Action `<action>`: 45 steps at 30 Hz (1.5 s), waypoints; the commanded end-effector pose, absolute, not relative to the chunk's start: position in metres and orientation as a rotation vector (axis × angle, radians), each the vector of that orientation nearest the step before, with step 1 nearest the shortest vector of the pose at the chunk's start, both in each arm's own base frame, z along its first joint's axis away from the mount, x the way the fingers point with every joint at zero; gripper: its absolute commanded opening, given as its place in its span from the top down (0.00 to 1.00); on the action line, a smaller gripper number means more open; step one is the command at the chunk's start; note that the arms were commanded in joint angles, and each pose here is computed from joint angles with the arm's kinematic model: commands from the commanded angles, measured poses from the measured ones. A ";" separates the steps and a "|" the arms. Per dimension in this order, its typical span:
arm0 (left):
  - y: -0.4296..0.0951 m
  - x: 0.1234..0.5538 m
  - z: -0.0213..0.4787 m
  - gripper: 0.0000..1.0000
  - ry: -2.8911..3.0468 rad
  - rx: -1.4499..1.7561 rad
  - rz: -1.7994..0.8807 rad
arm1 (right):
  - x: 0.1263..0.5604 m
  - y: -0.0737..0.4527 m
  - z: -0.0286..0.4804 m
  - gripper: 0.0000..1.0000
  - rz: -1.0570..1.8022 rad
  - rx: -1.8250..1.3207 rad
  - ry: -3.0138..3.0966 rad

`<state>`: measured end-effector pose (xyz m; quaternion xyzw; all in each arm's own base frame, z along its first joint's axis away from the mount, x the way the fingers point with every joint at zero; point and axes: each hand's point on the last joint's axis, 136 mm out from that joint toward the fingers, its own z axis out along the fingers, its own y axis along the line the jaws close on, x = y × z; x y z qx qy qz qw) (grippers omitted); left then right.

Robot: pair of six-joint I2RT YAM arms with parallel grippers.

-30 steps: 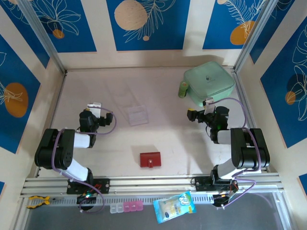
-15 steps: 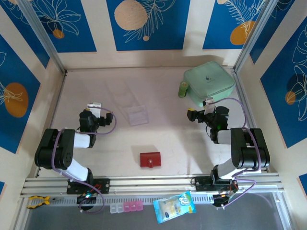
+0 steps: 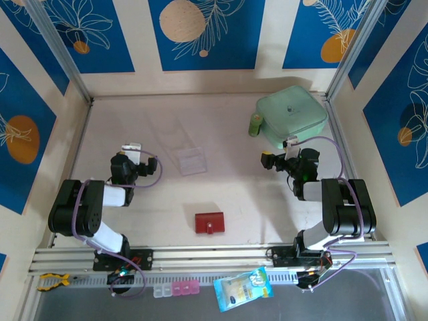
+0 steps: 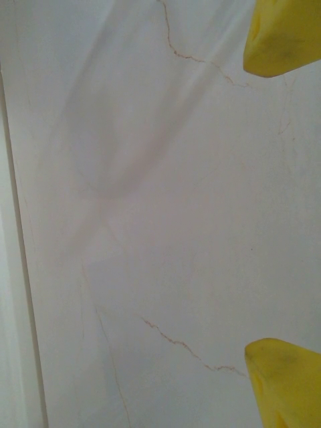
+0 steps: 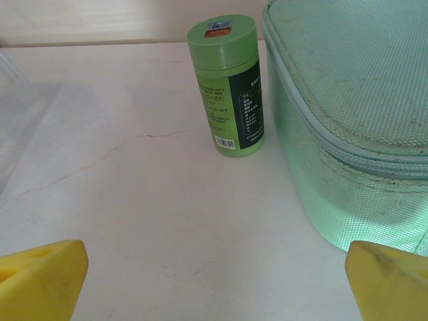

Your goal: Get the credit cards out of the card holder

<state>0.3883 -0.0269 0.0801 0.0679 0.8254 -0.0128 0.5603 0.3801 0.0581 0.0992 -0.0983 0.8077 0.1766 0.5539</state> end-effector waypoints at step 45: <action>-0.126 0.342 0.128 0.08 2.510 -0.104 -0.564 | 0.322 0.217 0.148 0.38 0.704 -0.186 2.533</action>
